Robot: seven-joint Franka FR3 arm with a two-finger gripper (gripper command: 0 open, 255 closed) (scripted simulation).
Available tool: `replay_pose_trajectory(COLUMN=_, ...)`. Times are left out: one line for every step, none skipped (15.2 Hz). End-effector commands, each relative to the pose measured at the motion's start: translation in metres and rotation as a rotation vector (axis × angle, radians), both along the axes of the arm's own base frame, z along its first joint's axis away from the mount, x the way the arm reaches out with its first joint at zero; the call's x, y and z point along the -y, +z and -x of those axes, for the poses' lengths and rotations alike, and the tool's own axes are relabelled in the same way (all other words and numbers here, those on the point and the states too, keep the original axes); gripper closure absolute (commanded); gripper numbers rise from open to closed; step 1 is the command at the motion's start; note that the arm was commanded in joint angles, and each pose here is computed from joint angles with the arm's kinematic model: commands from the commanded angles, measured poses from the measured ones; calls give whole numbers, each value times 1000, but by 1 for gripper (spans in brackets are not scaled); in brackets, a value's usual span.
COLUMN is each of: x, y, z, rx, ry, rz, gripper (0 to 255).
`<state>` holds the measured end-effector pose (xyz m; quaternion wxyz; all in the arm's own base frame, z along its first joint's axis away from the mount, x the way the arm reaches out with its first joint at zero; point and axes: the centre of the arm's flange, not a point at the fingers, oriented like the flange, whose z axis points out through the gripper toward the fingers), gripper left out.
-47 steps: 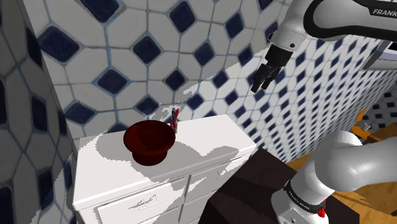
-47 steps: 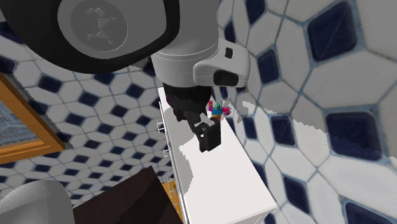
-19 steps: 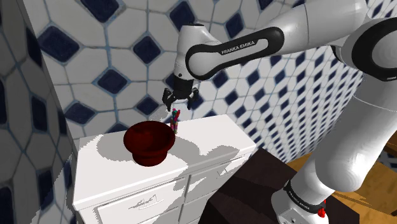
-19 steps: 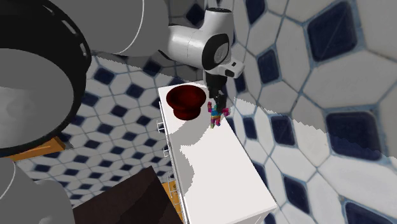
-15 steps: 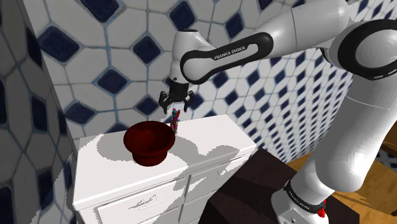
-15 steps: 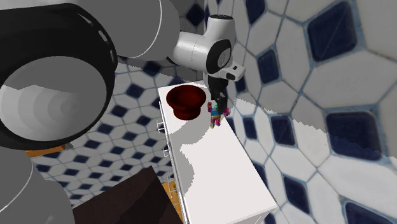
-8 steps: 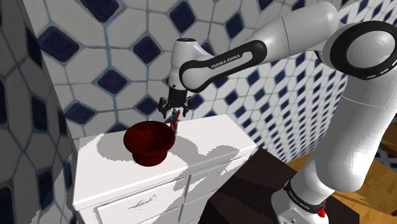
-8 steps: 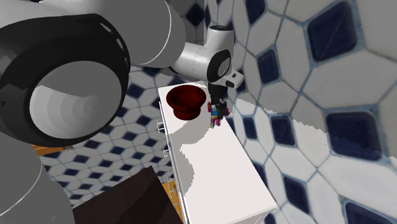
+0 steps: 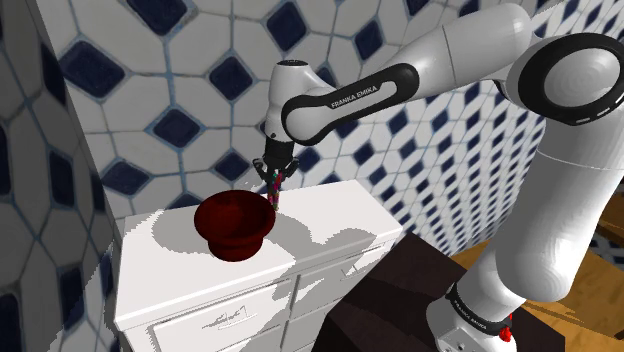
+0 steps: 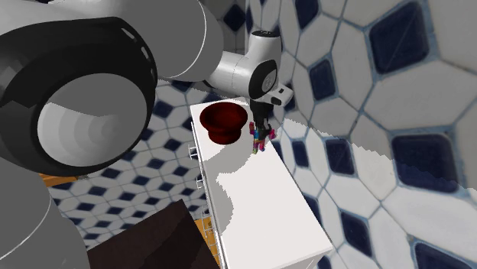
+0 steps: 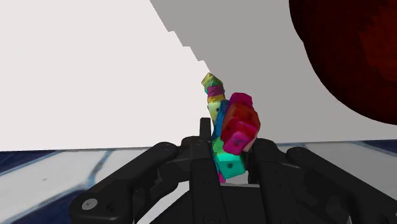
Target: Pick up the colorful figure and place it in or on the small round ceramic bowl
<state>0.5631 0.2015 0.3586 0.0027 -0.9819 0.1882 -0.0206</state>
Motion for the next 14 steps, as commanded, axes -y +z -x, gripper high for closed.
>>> replay_pose_trajectory(x=0, y=0, z=0, rx=0, ry=0, rz=0, gripper=255)
replay_pose_trajectory(x=0, y=0, z=0, rx=0, ry=0, rz=0, gripper=255)
replay_pose_trajectory(x=0, y=0, z=0, rx=0, ry=0, rz=0, gripper=255)
replay_pose_trajectory(x=0, y=0, z=0, rx=0, ry=0, rz=0, gripper=255)
replay_pose_trajectory(x=0, y=0, z=0, rx=0, ry=0, rz=0, gripper=255)
replay_pose_trajectory(x=0, y=0, z=0, rx=0, ry=0, rz=0, gripper=255)
replay_pose_trajectory(x=0, y=0, z=0, rx=0, ry=0, rz=0, gripper=255)
replay_pose_trajectory(x=0, y=5, z=0, rx=0, ry=0, rz=0, gripper=255)
replay_pose_trajectory(x=0, y=10, z=0, rx=0, ry=0, rz=0, gripper=255)
replay_pose_trajectory(x=0, y=16, z=0, rx=0, ry=0, rz=0, gripper=255)
replay_pose_trajectory(x=0, y=21, z=0, rx=0, ry=0, rz=0, gripper=255)
replay_pose_trajectory(x=0, y=26, z=0, rx=0, ry=0, rz=0, gripper=255)
replay_pose_trajectory(x=0, y=32, z=0, rx=0, ry=0, rz=0, gripper=255)
replay_pose_trajectory(x=0, y=37, z=0, rx=0, ry=0, rz=0, gripper=255)
